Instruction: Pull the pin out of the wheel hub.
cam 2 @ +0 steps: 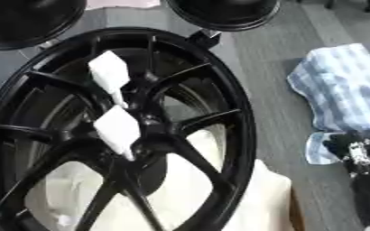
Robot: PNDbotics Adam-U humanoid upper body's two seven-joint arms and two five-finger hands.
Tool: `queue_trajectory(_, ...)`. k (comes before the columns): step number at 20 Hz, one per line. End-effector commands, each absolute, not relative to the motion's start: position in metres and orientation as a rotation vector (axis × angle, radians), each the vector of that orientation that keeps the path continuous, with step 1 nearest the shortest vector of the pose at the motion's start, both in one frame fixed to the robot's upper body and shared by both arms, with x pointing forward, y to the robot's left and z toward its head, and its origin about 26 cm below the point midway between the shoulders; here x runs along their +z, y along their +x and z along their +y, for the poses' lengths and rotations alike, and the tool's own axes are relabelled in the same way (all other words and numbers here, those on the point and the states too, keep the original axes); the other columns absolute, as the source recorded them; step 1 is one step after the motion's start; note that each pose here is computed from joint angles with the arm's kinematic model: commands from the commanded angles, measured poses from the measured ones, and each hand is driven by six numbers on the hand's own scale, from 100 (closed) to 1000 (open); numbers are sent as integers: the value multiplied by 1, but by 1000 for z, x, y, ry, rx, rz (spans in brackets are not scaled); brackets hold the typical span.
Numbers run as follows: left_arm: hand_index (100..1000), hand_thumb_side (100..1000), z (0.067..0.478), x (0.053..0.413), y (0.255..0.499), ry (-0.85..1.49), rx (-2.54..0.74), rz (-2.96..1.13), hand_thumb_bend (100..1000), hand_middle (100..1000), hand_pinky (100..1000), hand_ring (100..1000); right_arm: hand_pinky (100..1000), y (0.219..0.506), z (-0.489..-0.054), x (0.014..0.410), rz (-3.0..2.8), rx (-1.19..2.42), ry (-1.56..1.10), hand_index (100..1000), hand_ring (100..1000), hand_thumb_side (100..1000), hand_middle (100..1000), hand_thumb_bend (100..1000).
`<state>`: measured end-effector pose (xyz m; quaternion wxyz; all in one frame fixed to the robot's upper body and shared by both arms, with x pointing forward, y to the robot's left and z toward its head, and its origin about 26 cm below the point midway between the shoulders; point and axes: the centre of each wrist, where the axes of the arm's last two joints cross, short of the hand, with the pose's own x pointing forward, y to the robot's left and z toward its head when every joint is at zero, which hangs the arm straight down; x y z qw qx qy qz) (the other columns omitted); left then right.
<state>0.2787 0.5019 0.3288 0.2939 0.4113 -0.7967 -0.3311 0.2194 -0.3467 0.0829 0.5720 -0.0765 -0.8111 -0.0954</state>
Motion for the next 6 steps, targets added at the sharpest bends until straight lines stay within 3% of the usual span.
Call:
queue_trajectory(1,713,310,484,350,276,1056,-917,-2218,100,536,794,562,853,217,-350,89,-1925,-210,-190,596,700,535,630,152)
queue_trajectory(5,712,314,466,356,273,974,-917,-2280,100,536,793,562,853,217,-351,89,-1927,-209,-190,596,700,535,631,152)
queue_trajectory(6,712,350,465,357,273,960,-913,-2286,100,533,793,558,853,217,-351,89,-1927,-209,-190,596,700,535,633,149)
